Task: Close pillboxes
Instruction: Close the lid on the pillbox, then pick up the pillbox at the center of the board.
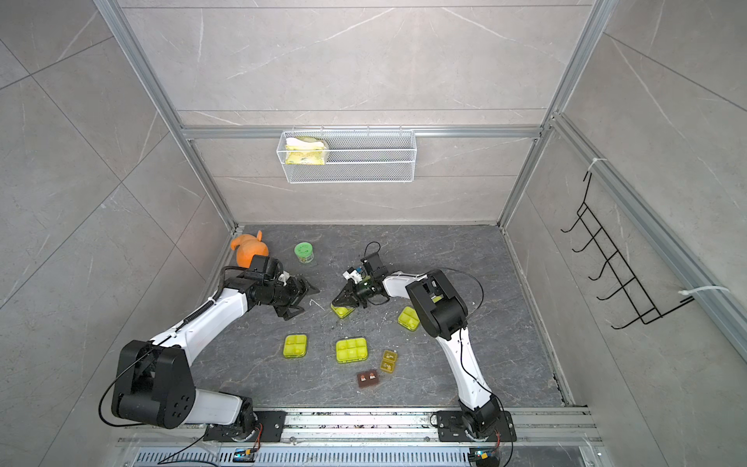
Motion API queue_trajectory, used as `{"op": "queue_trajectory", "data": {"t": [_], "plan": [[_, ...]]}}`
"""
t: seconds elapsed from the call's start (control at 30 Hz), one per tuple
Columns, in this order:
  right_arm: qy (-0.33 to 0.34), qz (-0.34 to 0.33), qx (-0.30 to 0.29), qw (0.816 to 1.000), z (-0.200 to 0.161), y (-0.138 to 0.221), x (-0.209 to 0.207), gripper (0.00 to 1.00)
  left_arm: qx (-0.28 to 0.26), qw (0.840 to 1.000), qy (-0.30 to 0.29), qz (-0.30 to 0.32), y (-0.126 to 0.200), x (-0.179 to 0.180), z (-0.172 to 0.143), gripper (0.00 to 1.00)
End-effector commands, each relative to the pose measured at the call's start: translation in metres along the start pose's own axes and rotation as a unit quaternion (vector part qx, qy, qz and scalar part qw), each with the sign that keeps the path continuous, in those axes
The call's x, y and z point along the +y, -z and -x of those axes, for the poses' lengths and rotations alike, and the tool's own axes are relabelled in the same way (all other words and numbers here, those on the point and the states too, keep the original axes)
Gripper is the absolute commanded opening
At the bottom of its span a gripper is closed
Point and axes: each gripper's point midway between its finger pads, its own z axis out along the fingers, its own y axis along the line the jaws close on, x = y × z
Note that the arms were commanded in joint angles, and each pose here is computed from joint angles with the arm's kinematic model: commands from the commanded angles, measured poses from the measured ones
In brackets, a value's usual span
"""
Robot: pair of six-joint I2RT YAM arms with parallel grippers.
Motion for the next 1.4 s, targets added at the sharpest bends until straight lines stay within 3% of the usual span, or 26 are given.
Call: {"op": "queue_trajectory", "data": {"t": [0.0, 0.23, 0.37, 0.5, 0.73, 1.0, 1.37], "plan": [[-0.044, -0.035, -0.009, 0.998, -0.005, -0.003, -0.032, 0.14, 0.003, 1.0, -0.017, -0.01, 0.01, -0.005, -0.005, 0.81], [0.042, 0.0, -0.026, 0.999, 0.008, 0.018, 0.04, 0.29, 0.008, 0.999, -0.028, -0.029, 0.008, -0.012, -0.005, 0.83], [0.072, -0.026, -0.023, 0.997, 0.008, 0.031, 0.059, 0.37, 0.011, 0.999, -0.033, -0.04, 0.006, -0.016, -0.006, 0.85], [0.074, -0.09, -0.01, 0.993, -0.004, 0.047, 0.05, 0.44, 0.016, 0.998, -0.033, -0.044, 0.003, -0.016, -0.01, 0.85], [0.07, -0.186, 0.014, 0.98, -0.024, 0.072, 0.014, 0.53, 0.038, 0.998, -0.032, -0.041, -0.032, -0.013, -0.032, 0.86], [0.066, -0.205, 0.034, 0.976, -0.027, 0.069, -0.005, 0.56, 0.052, 0.998, -0.024, -0.039, -0.067, -0.005, -0.037, 0.87], [0.061, -0.205, 0.058, 0.975, -0.014, 0.055, -0.02, 0.57, 0.043, 0.998, -0.002, -0.034, -0.091, 0.008, -0.028, 0.85]]}}
